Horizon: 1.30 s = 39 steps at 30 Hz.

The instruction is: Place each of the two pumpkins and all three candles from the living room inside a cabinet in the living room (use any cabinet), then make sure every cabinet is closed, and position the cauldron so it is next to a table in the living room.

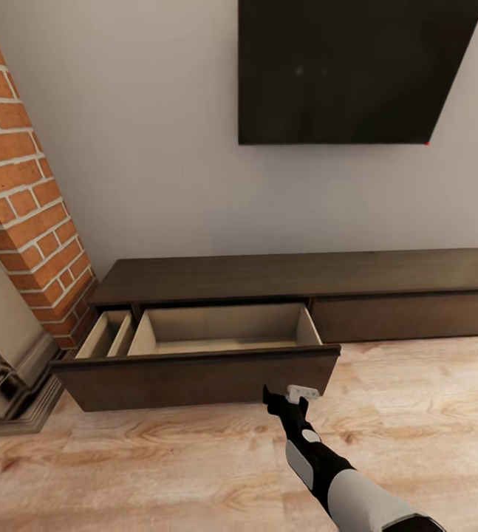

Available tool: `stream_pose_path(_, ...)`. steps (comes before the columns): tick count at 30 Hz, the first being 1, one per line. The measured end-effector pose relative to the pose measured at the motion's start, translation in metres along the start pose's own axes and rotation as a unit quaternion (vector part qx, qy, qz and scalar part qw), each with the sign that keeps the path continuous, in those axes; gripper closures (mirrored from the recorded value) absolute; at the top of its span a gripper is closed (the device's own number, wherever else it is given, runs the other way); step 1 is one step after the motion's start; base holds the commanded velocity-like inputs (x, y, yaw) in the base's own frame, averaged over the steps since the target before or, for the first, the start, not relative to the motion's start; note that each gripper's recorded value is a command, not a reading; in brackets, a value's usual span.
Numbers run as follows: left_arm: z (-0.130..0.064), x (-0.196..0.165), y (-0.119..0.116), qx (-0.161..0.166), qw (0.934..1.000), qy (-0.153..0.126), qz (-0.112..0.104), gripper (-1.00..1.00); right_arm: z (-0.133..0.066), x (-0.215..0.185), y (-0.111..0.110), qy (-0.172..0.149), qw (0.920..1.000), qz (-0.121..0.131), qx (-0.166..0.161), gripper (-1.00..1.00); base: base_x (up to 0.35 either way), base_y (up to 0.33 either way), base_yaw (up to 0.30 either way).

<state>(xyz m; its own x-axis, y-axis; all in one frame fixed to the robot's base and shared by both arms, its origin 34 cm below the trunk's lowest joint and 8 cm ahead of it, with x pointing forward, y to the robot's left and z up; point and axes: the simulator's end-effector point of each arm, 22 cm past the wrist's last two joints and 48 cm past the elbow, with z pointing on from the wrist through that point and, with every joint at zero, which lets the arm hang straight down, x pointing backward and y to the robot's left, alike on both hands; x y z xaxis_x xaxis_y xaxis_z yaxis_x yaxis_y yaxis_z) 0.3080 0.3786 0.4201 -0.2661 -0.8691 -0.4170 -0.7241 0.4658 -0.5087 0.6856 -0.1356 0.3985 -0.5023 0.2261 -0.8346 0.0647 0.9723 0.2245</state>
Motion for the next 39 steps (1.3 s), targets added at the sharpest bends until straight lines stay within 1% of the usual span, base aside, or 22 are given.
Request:
stream_pose_path(9,0.011,0.007,0.017,-0.001,1.0,-0.004,-0.003,-1.0,0.005,0.008,0.001,-0.011,0.9999,-0.004,-0.005,-1.0,0.0,0.0,-0.059)
stream_pose_path(10,0.012,0.008,0.019,-0.001,1.0,-0.005,-0.003,-1.0,0.006,0.009,0.001,-0.012,0.9999,-0.008,-0.007,-1.0,0.0,0.0,-0.011)
stream_pose_path(13,0.013,0.009,0.021,-0.003,1.0,-0.006,-0.003,-1.0,0.006,0.01,0.006,-0.015,0.9989,-0.04,-0.018,-1.0,0.0,0.0,-0.007)
stream_pose_path(15,0.014,0.01,0.021,-0.003,1.0,-0.004,-0.003,-1.0,0.005,0.009,0.014,-0.018,0.9945,-0.097,-0.036,-1.0,0.0,0.0,-0.002)
stream_pose_path(17,0.014,0.012,0.024,-0.005,1.0,0.0,-0.002,-1.0,0.005,0.009,0.018,-0.02,0.9917,-0.119,-0.044,-1.0,0.0,0.0,-0.001)
stream_pose_path(18,0.015,0.017,0.03,-0.011,0.9999,0.005,-0.003,-1.0,0.005,0.011,0.021,-0.017,0.9895,-0.135,-0.05,-1.0,0.0,0.0,0.0)
stream_pose_path(19,0.015,0.02,0.034,-0.016,0.9998,0.008,-0.004,-1.0,0.005,0.013,0.022,-0.012,0.9885,-0.142,-0.051,-1.0,0.043,0.0,-0.001)
stream_pose_path(20,0.016,0.027,0.044,-0.025,0.9995,0.015,-0.007,-1.0,0.005,0.02,0.021,0.003,0.987,-0.152,-0.052,-1.0,0.09,0.0,0.0)
stream_pose_path(22,0.016,0.034,0.053,-0.035,0.9991,0.022,-0.011,-1.0,0.005,0.029,0.019,0.024,0.9856,-0.16,-0.05,-1.0,0.197,0.0,0.0)
stream_pose_path(23,0.016,0.038,0.061,-0.042,0.9987,0.026,-0.013,-1.0,0.005,0.036,0.017,0.042,0.9842,-0.165,-0.049,-1.0,0.24,0.0,0.0)
stream_pose_path(25,0.015,0.039,0.07,-0.05,0.9982,0.028,-0.016,-1.0,0.005,0.038,0.015,0.055,0.983,-0.169,-0.047,-1.0,0.284,0.0,0.0)
stream_pose_path(29,0.015,0.04,0.077,-0.058,0.9977,0.028,-0.019,-1.0,0.008,0.025,0.017,0.052,0.9839,-0.165,-0.044,-1.0,0.321,0.0,0.0)
stream_pose_path(32,0.014,0.04,0.08,-0.061,0.9976,0.028,-0.02,-1.0,0.009,0.027,0.015,0.063,0.9842,-0.161,-0.039,-1.0,0.337,0.0,0.0)
stream_pose_path(34,0.014,0.04,0.081,-0.061,0.9975,0.028,-0.02,-1.0,0.008,0.029,0.013,0.071,0.9853,-0.152,-0.035,-1.0,0.341,0.0,0.0)
stream_pose_path(35,0.014,0.039,0.082,-0.063,0.9974,0.026,-0.02,-1.0,0.008,0.031,0.009,0.079,0.9882,-0.128,-0.027,-1.0,0.343,0.0,0.0)
stream_pose_path(37,0.013,0.037,0.084,-0.065,0.9974,0.024,-0.021,-1.0,0.008,0.031,0.008,0.081,0.9893,-0.119,-0.025,-1.0,0.344,0.0,0.0)
stream_pose_path(39,0.013,0.037,0.084,-0.065,0.9974,0.024,-0.021,-1.0,0.008,0.035,0.008,0.085,0.9893,-0.116,-0.025,-1.0,0.344,0.0,0.0)
